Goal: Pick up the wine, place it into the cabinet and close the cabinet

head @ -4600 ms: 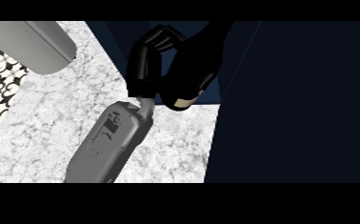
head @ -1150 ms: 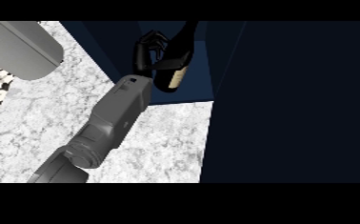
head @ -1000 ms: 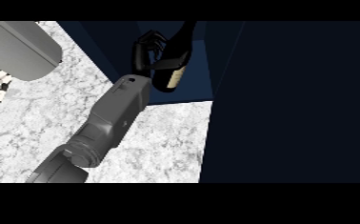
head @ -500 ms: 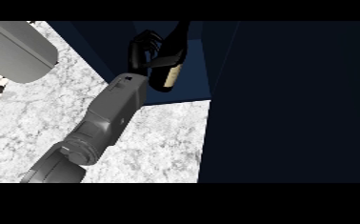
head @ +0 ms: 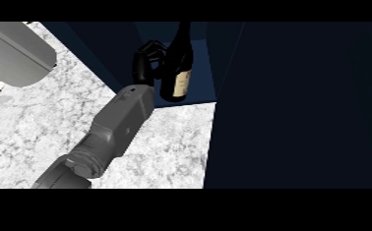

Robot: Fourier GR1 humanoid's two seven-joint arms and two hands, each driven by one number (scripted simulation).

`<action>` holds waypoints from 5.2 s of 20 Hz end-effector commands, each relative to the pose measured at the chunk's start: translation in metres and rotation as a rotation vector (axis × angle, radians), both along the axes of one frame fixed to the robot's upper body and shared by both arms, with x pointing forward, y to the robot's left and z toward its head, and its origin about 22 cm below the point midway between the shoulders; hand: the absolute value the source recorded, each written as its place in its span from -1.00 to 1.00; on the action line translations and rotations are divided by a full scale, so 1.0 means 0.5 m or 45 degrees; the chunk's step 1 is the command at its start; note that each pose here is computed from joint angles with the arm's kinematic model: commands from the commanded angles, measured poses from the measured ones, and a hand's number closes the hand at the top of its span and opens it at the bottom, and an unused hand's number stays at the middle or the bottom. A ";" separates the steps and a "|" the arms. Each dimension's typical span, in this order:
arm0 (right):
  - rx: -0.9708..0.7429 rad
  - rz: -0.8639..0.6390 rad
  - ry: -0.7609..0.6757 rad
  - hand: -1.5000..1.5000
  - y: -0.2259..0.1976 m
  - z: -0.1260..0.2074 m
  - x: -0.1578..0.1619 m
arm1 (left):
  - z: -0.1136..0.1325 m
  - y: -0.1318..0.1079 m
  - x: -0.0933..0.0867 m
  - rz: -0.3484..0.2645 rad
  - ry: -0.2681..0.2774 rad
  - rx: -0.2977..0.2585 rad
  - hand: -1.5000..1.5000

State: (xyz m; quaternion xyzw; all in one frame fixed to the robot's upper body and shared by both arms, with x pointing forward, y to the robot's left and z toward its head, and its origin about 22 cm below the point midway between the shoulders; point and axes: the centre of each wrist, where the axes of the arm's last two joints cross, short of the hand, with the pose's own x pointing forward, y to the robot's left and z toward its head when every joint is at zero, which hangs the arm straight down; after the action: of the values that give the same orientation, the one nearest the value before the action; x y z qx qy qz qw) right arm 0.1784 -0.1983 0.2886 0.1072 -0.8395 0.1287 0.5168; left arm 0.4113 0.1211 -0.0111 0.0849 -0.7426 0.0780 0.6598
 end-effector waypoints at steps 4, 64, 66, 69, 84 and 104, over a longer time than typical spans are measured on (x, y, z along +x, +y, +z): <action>0.022 0.079 0.016 -1.00 0.011 -0.002 -0.009 | -0.055 0.021 -0.034 -0.003 0.060 -0.148 1.00; 0.025 0.062 0.015 -1.00 -0.020 -0.031 0.011 | 0.074 -0.012 0.040 0.140 0.130 -0.067 1.00; 0.028 0.073 0.008 -1.00 -0.020 -0.023 0.014 | 0.070 -0.005 0.040 0.154 0.094 0.069 1.00; 0.020 0.065 0.016 -1.00 -0.019 -0.030 0.016 | 0.075 0.015 0.046 0.193 0.052 0.267 1.00; -0.004 0.107 -0.038 -1.00 -0.012 -0.016 0.013 | 0.022 0.124 0.025 0.378 0.146 0.551 1.00; 0.016 0.141 -0.033 -1.00 -0.007 -0.020 0.007 | 0.061 0.148 0.046 0.221 0.094 0.513 -1.00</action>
State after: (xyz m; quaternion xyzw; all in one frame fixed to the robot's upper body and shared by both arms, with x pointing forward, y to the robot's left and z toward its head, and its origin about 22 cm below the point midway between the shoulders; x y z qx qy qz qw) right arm 0.1870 -0.2023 0.2780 0.1443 -0.8374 0.1498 0.5055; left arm 0.4292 0.1517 0.0128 0.2570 -0.7007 0.0119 0.6655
